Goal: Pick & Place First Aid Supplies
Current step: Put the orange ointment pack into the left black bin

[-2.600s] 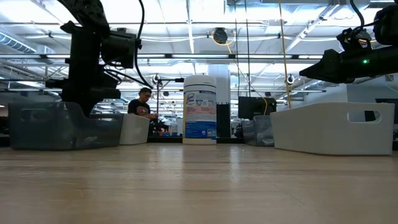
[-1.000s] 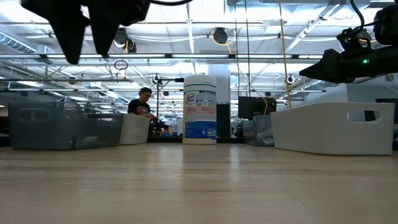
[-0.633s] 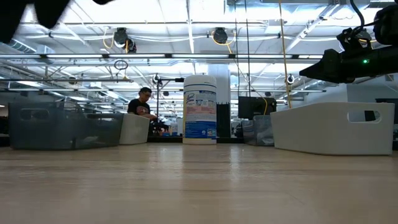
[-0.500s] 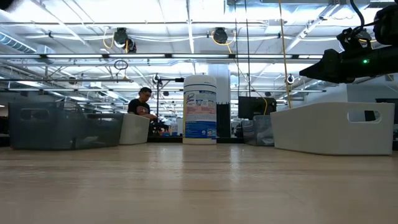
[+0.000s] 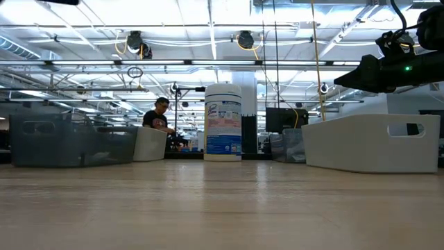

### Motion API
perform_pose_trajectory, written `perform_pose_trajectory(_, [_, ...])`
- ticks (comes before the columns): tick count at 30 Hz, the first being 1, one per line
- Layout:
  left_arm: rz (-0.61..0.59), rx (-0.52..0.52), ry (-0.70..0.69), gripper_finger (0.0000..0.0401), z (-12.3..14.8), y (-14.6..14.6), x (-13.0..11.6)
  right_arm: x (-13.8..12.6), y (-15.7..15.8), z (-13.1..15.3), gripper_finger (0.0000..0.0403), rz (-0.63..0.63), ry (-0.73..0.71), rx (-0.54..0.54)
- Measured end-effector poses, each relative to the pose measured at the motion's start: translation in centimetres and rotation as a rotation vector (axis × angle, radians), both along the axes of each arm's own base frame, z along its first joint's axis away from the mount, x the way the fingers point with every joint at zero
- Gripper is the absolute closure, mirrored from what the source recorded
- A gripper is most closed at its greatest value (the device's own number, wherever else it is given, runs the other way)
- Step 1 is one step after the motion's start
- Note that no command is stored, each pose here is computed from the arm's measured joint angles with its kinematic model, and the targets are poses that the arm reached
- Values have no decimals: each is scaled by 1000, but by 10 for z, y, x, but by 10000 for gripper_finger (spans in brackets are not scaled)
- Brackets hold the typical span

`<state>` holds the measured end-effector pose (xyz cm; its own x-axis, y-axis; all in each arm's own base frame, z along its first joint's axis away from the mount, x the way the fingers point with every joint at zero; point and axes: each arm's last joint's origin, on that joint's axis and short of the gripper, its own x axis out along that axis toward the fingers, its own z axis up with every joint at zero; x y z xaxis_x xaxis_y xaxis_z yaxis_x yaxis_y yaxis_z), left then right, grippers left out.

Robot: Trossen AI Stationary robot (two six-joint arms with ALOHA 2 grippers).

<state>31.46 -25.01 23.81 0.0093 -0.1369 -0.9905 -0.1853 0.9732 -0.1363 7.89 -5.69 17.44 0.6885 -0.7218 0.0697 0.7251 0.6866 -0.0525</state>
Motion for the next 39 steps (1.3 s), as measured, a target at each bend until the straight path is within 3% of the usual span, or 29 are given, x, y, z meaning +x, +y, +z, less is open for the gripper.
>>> perform_pose_trajectory(7, [-137, 121, -14, 178, -20, -2, -6, 0, 0, 0, 165, 0, 0, 0])
perform_pose_trajectory(13, [-148, 165, 49, 178, -42, 2, -16, 0, 0, 0, 165, 0, 0, 0])
perform_pose_trajectory(21, [-163, 135, 51, 178, -74, 5, -22, 0, 0, 0, 165, 0, 0, 0])
perform_pose_trajectory(32, [-146, 137, 95, 178, -93, 12, -31, 0, 0, 0, 165, 0, 0, 0])
perform_pose_trajectory(35, [-128, 131, 87, 192, -93, 11, -31, 0, 0, 0, 165, 0, 0, 0])
perform_pose_trajectory(39, [-105, 108, 46, 248, -94, 8, -27, 0, 0, 0, 165, 0, 0, 0])
